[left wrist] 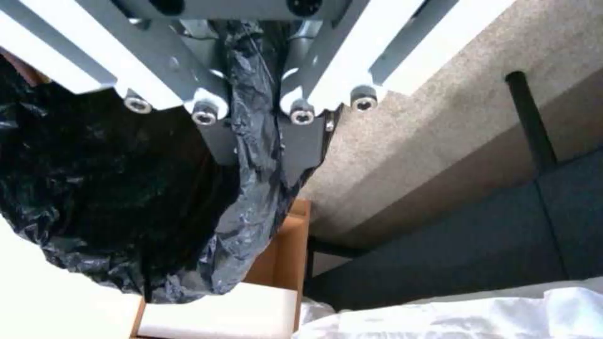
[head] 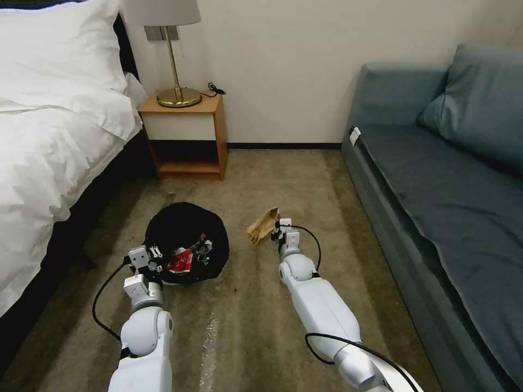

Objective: Pick up the trash bin, then pick up the garbage on the floor and place it into the trash bin.

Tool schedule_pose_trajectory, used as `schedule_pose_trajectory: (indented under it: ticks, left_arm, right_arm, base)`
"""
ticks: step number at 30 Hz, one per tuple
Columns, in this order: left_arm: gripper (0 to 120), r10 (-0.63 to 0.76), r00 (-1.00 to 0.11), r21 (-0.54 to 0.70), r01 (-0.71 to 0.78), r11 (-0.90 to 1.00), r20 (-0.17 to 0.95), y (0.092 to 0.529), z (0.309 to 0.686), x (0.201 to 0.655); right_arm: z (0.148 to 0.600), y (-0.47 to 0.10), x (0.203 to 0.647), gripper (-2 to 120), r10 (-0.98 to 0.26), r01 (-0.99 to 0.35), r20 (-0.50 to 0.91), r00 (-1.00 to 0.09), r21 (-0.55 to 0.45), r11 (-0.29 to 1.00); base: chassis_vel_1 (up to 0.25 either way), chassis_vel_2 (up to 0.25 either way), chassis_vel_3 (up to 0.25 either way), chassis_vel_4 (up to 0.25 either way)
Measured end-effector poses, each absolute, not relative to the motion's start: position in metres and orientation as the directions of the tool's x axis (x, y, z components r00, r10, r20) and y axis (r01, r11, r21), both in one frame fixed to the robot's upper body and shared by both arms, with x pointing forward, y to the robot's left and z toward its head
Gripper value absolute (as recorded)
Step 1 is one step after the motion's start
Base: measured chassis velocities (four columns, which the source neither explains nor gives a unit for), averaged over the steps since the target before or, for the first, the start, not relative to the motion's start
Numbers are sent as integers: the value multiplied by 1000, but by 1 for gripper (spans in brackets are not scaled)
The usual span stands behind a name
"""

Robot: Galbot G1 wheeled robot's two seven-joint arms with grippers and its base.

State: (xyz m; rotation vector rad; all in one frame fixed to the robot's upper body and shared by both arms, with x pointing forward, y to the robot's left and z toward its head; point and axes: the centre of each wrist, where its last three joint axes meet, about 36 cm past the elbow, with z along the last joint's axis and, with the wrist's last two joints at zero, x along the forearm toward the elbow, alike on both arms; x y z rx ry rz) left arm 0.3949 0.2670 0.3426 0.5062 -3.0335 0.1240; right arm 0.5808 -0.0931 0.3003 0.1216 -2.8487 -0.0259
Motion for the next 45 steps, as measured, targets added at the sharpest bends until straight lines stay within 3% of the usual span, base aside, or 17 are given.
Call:
schedule_pose_trajectory:
  ticks: [10,21,34,45]
  left_arm:
    - [4,-323,-942,-72,-330,941,88,268,339,395]
    - [4,-318,-944,-74,-324,943,88,266,338,399]
    - [4,-316,-945,-70,-322,944,88,265,337,400]
    - [4,-311,-947,-64,-316,947,83,263,338,402]
  right_arm:
    - [342,-89,587,0,-90,-76,181,-979,87,993]
    - [418,-58,561,0,-186,-187,-14,-982,100,977]
    - [402,11,510,0,-357,-357,-15,-934,20,934]
    - [370,24,491,0,-390,-390,24,-921,-23,920]
  base:
    - [0,0,0,0]
    - [0,0,0,0]
    - [0,0,0,0]
    - [0,0,0,0]
